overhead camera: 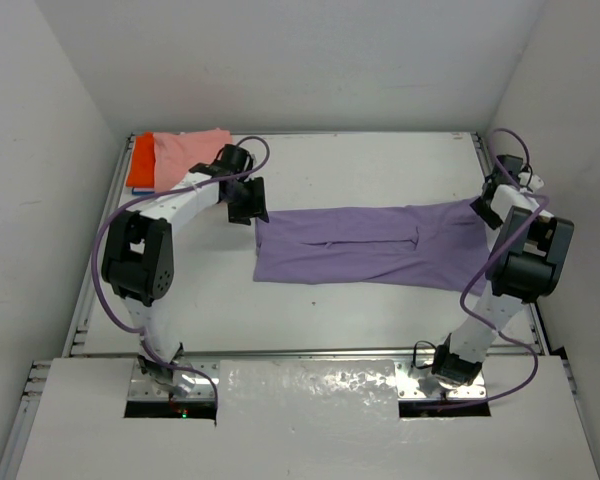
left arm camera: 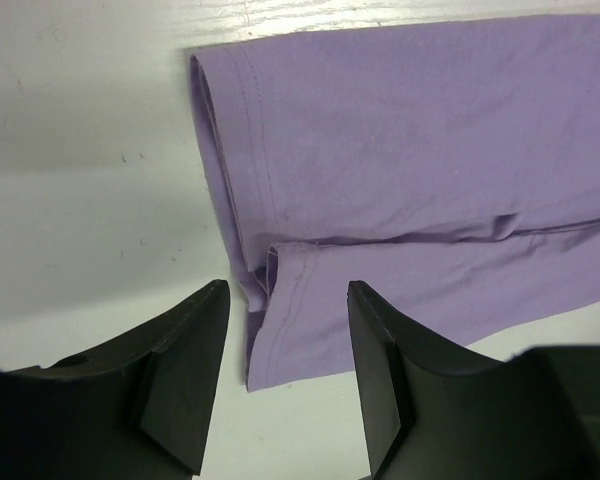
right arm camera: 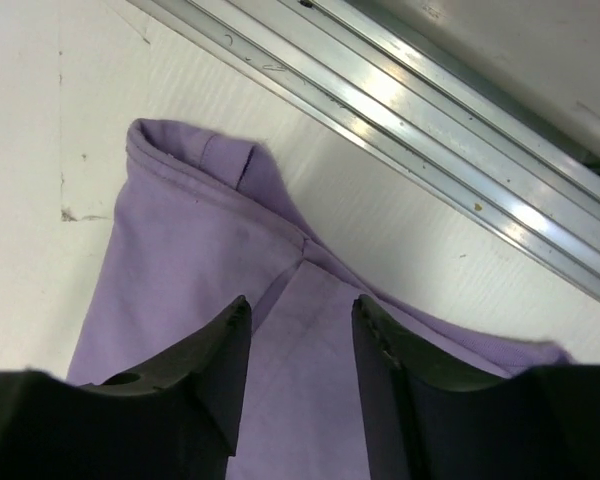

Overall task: Fold and stack the t-shirts
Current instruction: Fold the other side of the tshirt into a rectangle

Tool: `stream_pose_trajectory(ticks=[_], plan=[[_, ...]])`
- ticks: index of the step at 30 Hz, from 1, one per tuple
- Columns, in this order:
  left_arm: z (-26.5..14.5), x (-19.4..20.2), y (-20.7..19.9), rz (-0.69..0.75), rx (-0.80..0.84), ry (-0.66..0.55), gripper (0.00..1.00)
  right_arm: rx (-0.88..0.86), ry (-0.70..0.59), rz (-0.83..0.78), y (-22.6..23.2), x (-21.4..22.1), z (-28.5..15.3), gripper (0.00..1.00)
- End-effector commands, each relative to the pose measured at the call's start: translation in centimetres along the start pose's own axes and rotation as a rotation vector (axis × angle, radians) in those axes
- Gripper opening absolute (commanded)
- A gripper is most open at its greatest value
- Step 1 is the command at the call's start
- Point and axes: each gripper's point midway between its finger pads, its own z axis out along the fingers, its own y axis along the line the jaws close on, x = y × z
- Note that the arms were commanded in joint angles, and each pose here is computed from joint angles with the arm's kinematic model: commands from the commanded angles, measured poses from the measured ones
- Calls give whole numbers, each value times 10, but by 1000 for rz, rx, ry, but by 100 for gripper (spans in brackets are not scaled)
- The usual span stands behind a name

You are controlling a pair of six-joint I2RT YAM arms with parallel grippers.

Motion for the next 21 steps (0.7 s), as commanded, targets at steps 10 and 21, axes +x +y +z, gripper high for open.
stream_pose_trajectory(ticks=[10,21], plan=[[3,-29,-1,42,-14,-41,50,-190,39,-192,20,28,-51,46],[43,-77,-17,163,16,-49,52,-417,240,-275,16,113,-128,47]])
